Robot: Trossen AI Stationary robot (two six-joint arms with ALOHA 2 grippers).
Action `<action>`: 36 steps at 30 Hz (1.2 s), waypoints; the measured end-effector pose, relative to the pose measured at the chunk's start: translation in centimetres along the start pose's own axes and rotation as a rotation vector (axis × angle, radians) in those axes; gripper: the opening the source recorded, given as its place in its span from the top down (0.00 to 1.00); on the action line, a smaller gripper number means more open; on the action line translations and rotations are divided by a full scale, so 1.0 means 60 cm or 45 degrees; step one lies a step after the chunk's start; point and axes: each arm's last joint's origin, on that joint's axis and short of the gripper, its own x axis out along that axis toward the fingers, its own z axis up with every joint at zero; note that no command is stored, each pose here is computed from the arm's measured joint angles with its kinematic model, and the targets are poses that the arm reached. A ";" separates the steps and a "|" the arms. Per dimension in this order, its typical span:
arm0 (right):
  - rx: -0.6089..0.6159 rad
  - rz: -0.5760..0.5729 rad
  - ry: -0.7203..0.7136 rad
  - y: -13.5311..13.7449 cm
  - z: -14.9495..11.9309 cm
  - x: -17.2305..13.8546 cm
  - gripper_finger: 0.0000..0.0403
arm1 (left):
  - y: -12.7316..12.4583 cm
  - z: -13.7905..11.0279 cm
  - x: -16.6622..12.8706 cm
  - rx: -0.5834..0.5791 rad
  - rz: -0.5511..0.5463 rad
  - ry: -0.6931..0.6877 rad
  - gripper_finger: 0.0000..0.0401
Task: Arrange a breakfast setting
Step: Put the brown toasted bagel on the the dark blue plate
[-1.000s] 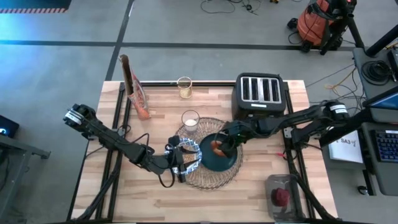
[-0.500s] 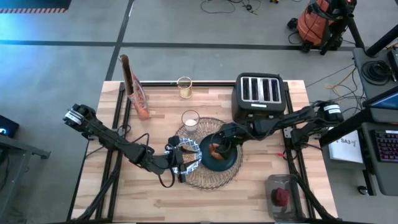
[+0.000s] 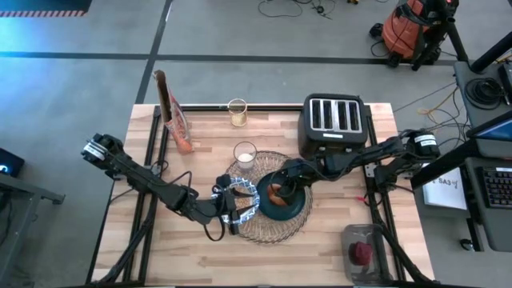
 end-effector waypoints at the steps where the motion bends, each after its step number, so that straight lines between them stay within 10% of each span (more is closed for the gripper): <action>1: -0.007 0.000 -0.002 0.000 0.000 0.000 0.90 | 0.000 0.001 0.000 -0.001 0.000 -0.002 0.69; 36: -0.051 -0.021 -0.009 -0.002 0.000 0.000 0.91 | 0.001 0.001 -0.001 0.000 0.008 -0.001 0.69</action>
